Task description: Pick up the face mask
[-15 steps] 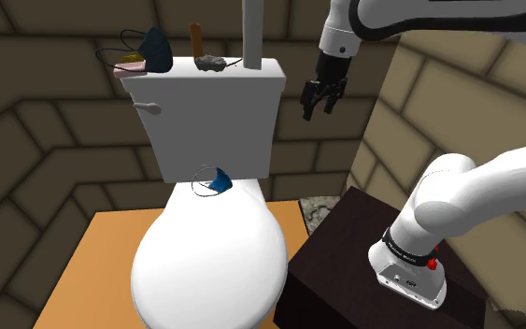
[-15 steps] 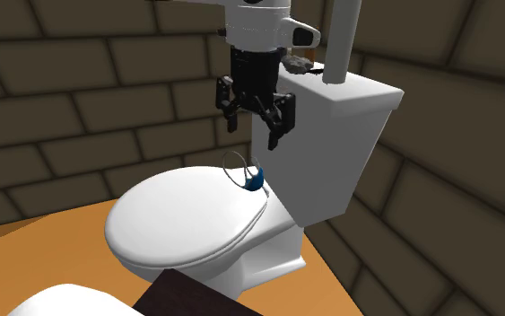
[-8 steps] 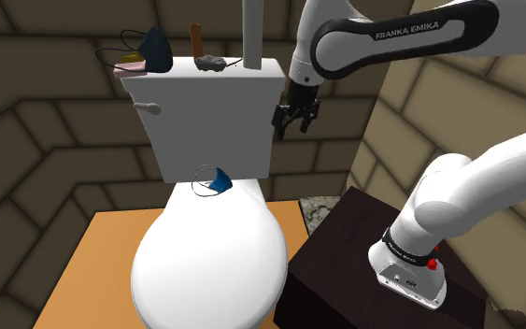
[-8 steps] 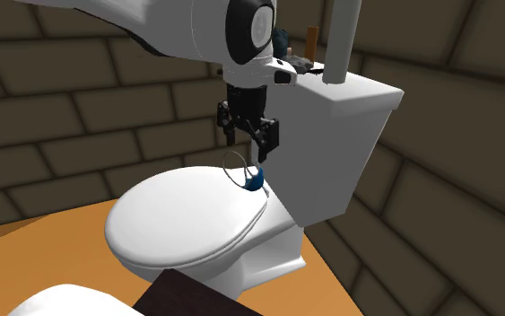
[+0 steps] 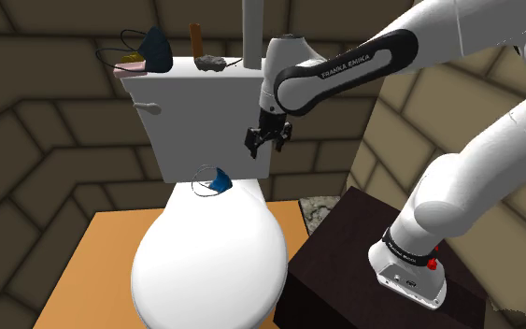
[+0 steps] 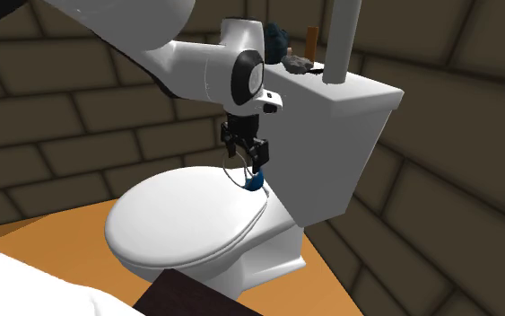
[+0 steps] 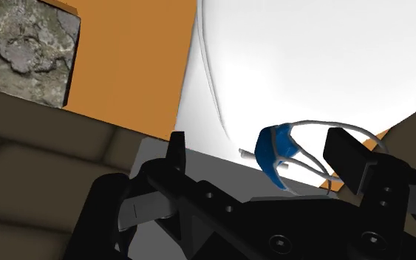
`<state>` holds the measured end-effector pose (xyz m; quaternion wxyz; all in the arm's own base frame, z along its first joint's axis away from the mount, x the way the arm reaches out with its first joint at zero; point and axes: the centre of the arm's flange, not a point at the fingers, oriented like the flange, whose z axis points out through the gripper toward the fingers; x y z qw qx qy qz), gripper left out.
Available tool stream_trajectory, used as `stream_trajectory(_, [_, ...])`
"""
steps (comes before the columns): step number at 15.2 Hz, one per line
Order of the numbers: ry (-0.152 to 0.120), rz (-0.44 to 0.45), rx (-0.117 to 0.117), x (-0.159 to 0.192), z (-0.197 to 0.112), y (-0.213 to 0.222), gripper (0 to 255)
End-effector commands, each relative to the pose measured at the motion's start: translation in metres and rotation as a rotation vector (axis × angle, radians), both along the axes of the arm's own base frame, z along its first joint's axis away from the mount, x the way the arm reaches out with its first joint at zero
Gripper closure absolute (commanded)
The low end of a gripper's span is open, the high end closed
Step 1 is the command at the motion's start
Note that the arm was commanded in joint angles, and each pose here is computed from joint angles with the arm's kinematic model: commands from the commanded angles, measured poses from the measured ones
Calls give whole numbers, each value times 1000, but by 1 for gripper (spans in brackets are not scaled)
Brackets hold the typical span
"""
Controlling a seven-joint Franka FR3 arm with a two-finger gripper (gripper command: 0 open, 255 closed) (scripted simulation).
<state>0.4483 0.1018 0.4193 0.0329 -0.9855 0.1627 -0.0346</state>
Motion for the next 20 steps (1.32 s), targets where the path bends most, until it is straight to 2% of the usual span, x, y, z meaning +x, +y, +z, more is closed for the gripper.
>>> stream_trajectory(1, [-4,-23,0,17,-17,6,0])
stream_trajectory(14, [-12,-159,-7,120,-139,53,0])
stream_trajectory(20, [-12,-159,-7,120,-171,53,0])
